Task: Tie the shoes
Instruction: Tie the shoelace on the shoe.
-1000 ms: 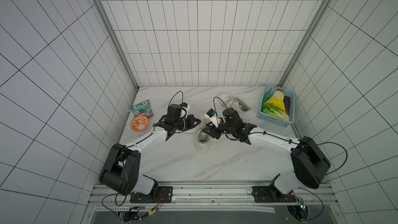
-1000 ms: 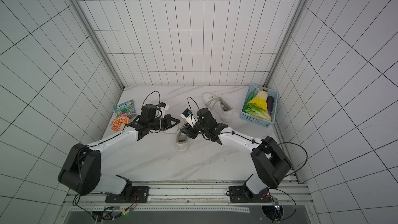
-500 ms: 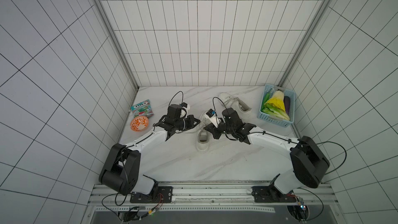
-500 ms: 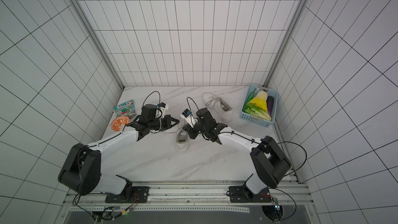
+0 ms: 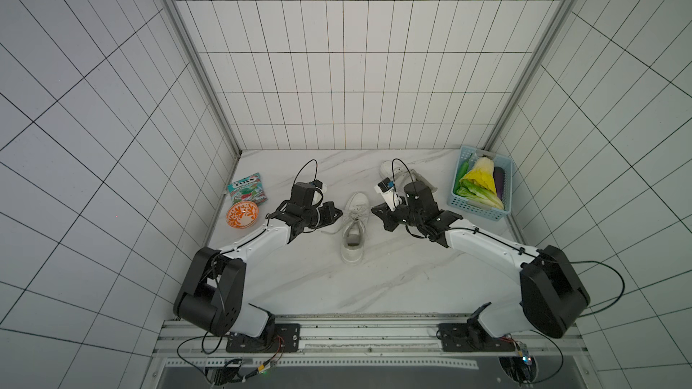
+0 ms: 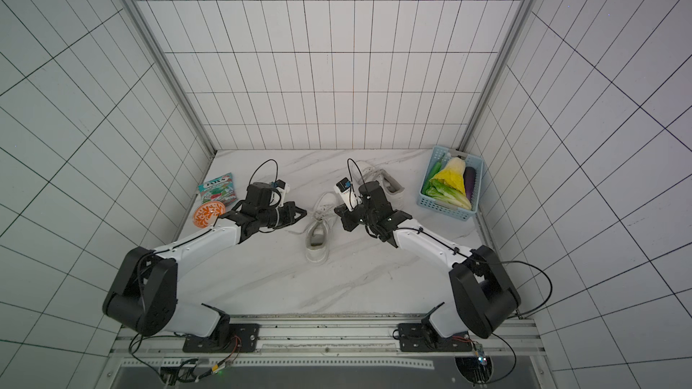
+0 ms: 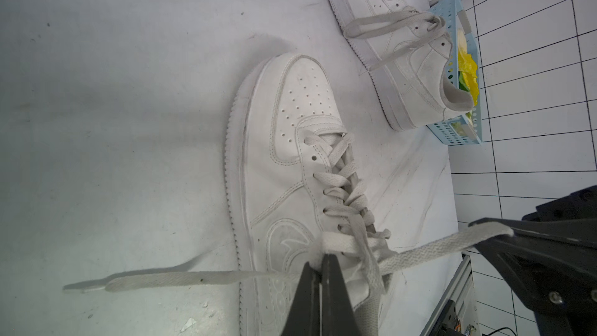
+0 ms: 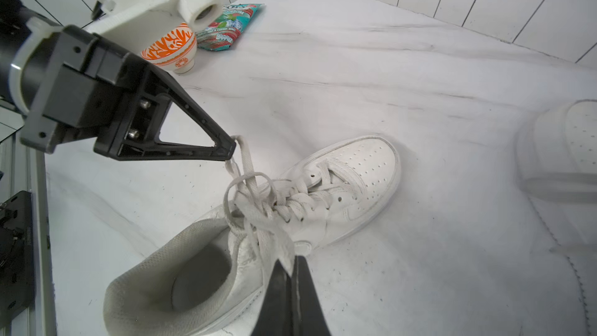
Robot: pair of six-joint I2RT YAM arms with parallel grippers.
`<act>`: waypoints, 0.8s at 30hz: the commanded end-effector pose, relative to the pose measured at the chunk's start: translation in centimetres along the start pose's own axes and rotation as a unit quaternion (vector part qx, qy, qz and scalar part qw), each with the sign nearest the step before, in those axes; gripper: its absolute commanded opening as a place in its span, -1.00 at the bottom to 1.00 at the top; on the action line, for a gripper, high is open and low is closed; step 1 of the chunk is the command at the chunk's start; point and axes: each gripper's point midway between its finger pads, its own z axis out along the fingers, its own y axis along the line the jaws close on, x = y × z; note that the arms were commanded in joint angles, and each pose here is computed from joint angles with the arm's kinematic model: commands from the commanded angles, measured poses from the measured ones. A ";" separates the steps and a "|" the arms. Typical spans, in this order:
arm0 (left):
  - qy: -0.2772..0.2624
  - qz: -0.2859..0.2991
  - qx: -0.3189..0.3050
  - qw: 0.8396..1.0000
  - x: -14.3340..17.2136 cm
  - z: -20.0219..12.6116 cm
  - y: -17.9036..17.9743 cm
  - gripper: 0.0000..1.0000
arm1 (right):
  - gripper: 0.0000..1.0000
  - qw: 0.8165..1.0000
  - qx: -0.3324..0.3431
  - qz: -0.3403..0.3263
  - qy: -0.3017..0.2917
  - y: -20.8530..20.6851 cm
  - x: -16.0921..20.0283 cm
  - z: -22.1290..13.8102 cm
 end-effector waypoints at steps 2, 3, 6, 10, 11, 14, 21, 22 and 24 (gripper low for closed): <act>-0.016 0.013 -0.018 1.000 -1.1 -0.3 0.8 -1.00 | -1.00 0.998 0.046 0.040 0.029 -2.3 2.3 -0.1; -0.018 0.012 -0.019 1.000 -1.2 -0.4 0.9 -1.00 | -1.00 0.997 0.053 0.046 0.030 -2.7 2.5 -0.2; -0.024 0.014 -0.022 0.999 -1.6 -0.5 1.1 -1.00 | -1.00 0.995 0.069 0.058 0.036 -3.5 3.1 -0.3; -0.029 0.015 -0.024 0.999 -1.9 -0.7 1.3 -1.00 | -1.00 0.990 0.102 0.078 0.053 -4.9 4.3 -0.5; -0.031 0.014 -0.025 0.999 -2.0 -0.8 1.4 -1.00 | -1.00 0.989 0.110 0.084 0.058 -5.1 4.6 -0.5; -0.033 0.013 -0.028 0.999 -2.0 -0.9 1.6 -1.00 | -1.00 0.986 0.124 0.094 0.067 -5.6 5.5 -0.7; -0.036 0.012 -0.029 0.999 -2.1 -1.1 1.8 -1.00 | -1.00 0.982 0.133 0.106 0.086 -6.0 6.8 -0.7; -0.036 0.012 -0.028 0.999 -2.1 -1.1 1.8 -1.00 | -1.00 0.981 0.135 0.107 0.089 -6.0 6.9 -0.7; -0.036 0.012 -0.029 0.999 -2.1 -1.1 1.9 -1.00 | -1.00 0.978 0.144 0.112 0.096 -6.3 7.4 -0.8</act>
